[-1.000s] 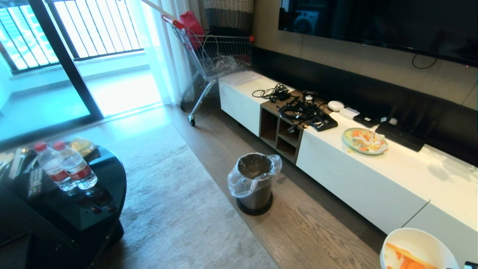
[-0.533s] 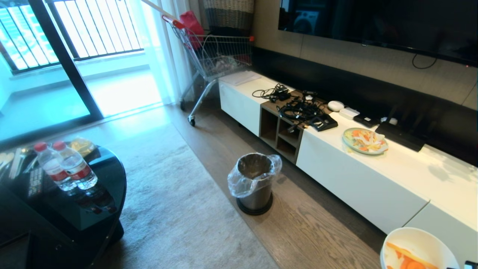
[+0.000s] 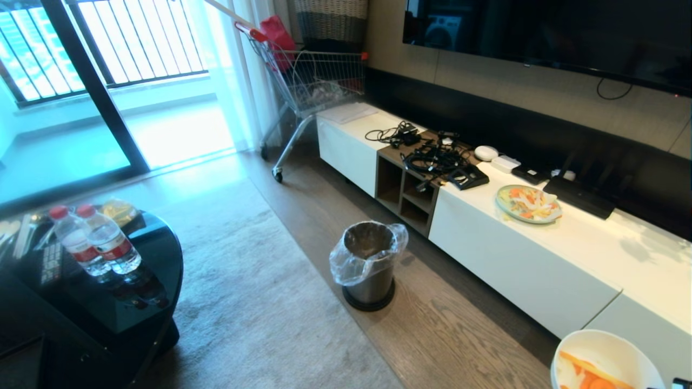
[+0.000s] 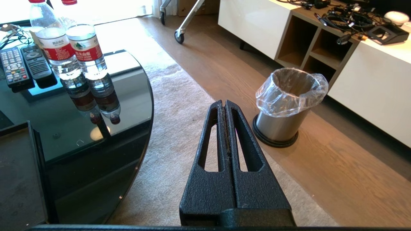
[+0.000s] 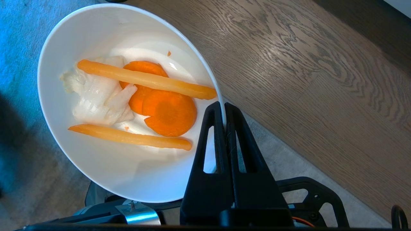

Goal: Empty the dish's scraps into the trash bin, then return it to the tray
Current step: Move the bowl over the trash can

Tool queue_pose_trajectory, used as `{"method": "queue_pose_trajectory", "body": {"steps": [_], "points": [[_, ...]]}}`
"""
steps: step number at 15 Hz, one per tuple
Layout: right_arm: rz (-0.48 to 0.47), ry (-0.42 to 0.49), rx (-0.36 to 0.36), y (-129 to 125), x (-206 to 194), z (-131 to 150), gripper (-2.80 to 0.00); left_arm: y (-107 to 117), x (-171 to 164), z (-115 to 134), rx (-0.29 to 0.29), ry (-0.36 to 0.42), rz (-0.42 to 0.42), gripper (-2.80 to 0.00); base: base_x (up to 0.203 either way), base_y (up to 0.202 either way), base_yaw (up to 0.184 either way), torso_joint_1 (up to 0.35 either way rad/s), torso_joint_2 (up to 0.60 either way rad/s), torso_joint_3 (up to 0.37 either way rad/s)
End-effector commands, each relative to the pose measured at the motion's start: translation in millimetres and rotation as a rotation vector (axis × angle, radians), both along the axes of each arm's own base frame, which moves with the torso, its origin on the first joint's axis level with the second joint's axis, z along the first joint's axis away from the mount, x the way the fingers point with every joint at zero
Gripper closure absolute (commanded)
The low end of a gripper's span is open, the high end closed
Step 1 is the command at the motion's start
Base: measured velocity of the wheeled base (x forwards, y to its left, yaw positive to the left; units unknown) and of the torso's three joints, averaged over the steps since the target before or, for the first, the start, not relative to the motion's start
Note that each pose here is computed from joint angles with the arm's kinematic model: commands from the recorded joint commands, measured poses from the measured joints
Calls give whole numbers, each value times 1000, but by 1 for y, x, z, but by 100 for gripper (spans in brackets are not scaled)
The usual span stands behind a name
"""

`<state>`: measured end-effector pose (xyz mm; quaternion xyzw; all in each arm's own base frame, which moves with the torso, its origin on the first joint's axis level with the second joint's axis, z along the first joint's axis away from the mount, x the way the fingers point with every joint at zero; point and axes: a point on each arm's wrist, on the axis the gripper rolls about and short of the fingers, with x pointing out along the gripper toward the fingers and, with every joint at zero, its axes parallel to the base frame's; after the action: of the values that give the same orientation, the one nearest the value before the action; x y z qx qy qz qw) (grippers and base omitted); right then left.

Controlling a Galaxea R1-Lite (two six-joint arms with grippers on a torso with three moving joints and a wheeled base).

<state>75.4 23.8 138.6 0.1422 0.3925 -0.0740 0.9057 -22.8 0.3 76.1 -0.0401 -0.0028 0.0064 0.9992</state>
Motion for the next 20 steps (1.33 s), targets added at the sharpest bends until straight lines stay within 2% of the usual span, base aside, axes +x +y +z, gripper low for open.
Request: {"method": "queue_pose_trajectory", "body": {"steps": [1, 20], "points": [[-2, 6, -2, 0, 0, -1, 0, 0, 0, 0, -1, -1, 1, 0, 0, 0, 0, 0, 0, 0], [0, 2, 0, 0, 0, -1, 0, 0, 0, 0, -1, -1, 1, 0, 0, 0, 0, 0, 0, 0]]}}
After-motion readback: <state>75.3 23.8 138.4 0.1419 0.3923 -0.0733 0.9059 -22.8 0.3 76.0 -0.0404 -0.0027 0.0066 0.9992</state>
